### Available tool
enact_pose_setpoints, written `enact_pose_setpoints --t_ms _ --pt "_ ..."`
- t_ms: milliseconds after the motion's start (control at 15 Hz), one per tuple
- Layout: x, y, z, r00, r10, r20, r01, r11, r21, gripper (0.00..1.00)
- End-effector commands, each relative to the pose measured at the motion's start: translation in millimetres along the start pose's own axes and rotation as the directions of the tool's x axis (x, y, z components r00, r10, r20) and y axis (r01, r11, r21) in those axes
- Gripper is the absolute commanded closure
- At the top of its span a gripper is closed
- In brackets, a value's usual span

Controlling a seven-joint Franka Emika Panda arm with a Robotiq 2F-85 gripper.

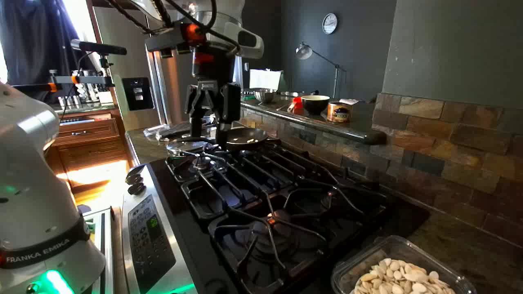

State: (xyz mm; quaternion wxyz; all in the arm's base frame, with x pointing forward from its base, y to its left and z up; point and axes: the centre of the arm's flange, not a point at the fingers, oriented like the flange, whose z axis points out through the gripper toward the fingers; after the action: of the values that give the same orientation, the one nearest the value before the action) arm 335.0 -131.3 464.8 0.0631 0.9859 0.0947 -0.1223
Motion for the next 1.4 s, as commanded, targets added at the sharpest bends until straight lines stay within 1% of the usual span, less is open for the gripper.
enact_pose_setpoints --t_ms 0,267,333,400,467,600,733,800,867,933,1000,1333 --pt "0 0 0 1.0 0.0 0.0 0.0 1.0 0.0 0.0" --pt "0 0 0 1.0 0.0 0.0 0.0 1.0 0.0 0.0" --pt "-2 11 5 0.999 0.051 0.018 -0.051 0.999 0.009 0.0" --pt "-6 27 12 0.991 0.13 0.031 -0.131 0.991 0.023 0.0" --pt "-11 40 17 0.983 0.185 0.023 -0.186 0.982 0.047 0.0" --pt "-29 73 29 0.955 0.295 0.015 -0.295 0.953 0.072 0.0" --pt "-50 105 35 0.918 0.395 0.02 -0.395 0.912 0.116 0.0" --pt "-59 117 32 0.894 0.447 0.023 -0.446 0.887 0.12 0.0" --pt "-55 94 33 0.932 0.362 0.02 -0.362 0.925 0.117 0.0" --pt "-64 107 33 0.917 0.398 0.02 -0.397 0.909 0.128 0.0" --pt "-68 113 33 0.909 0.416 0.019 -0.415 0.9 0.132 0.0" --pt "-66 114 32 0.902 0.432 0.024 -0.431 0.893 0.127 0.0"
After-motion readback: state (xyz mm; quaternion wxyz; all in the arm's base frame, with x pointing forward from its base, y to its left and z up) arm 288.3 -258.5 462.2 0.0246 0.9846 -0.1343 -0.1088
